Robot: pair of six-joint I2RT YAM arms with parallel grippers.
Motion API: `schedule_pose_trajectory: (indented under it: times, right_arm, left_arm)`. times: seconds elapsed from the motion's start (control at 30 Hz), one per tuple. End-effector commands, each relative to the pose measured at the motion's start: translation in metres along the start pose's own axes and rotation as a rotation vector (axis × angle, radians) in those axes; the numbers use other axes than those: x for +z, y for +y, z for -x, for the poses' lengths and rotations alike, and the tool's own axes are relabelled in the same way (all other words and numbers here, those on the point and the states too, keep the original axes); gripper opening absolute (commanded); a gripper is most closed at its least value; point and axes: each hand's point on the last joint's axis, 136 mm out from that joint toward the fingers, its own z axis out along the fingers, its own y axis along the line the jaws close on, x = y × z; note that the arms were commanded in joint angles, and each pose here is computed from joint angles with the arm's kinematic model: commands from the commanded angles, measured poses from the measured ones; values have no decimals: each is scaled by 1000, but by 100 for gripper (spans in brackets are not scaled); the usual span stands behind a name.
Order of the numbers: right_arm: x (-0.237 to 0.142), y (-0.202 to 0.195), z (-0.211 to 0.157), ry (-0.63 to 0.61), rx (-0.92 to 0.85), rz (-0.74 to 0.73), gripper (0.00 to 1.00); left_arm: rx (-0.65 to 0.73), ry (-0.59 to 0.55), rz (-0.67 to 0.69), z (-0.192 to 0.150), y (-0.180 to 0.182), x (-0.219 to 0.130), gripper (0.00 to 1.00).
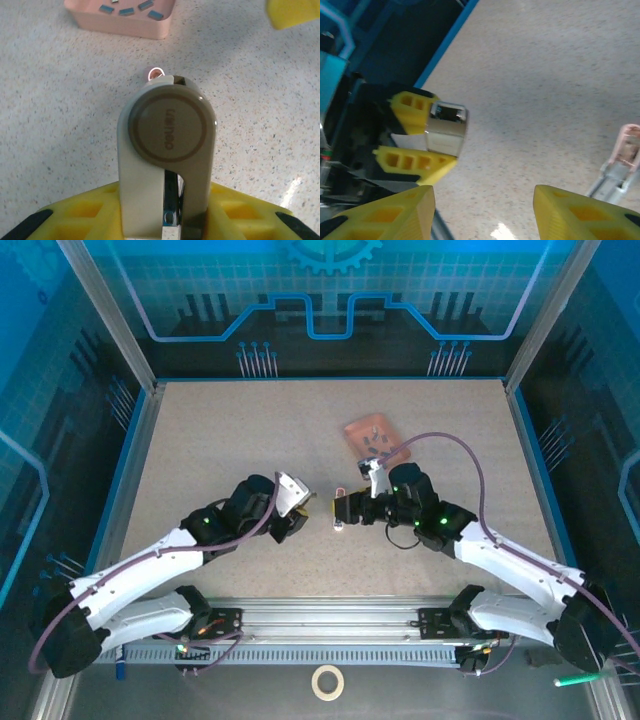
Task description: Load the staples into the stapler
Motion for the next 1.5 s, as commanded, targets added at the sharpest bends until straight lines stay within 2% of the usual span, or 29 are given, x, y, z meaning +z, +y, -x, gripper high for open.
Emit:
schedule_pose_trajectory:
  times: [0.0, 0.2, 0.5, 0.63, 0.77, 0.8, 0.83, 0.93, 0.97, 1.1, 1.27, 1.37, 1.47]
  right_arm:
    - [3, 28, 9, -19, 58, 144, 56]
    - [17, 27, 15, -52, 153, 175, 60]
    - [40, 32, 13, -38, 173, 200, 58]
    - [45, 32, 10, -23, 178, 202, 49]
    - [46, 32, 6, -12, 170, 208, 29]
    - [46, 33, 5, -12, 163, 208, 25]
    - [44, 32, 5, -16, 152, 207, 21]
    - [35, 24, 7, -41, 76, 180, 15]
    - [30, 19, 7, -51, 37, 167, 13]
    - [9, 5, 12, -90, -161, 147, 9]
    - [-9, 21, -1, -63, -546, 278, 9]
    - [-15, 31, -12, -34, -716, 361, 9]
    - [-19, 39, -21, -7, -832, 425, 9]
  left_arm:
    - [138, -96, -51, 19, -11, -4, 37]
    - [147, -118, -84, 23, -17, -4, 37]
    - [155, -143, -108, 32, -21, -8, 37]
    - [153, -159, -112, 36, -22, -9, 37]
    - [145, -172, -106, 40, -21, -10, 37]
    - [144, -173, -103, 41, -20, -10, 38]
    - [143, -176, -103, 42, -20, -10, 44]
    - [147, -181, -101, 41, -20, -13, 72]
    - [161, -186, -114, 40, -23, -15, 75]
    - [229, -228, -186, 37, -35, -26, 77]
    - [262, -251, -337, 34, -50, -36, 74]
    - [309, -223, -414, 31, -61, -36, 67]
    - [326, -204, -445, 30, -65, -33, 68]
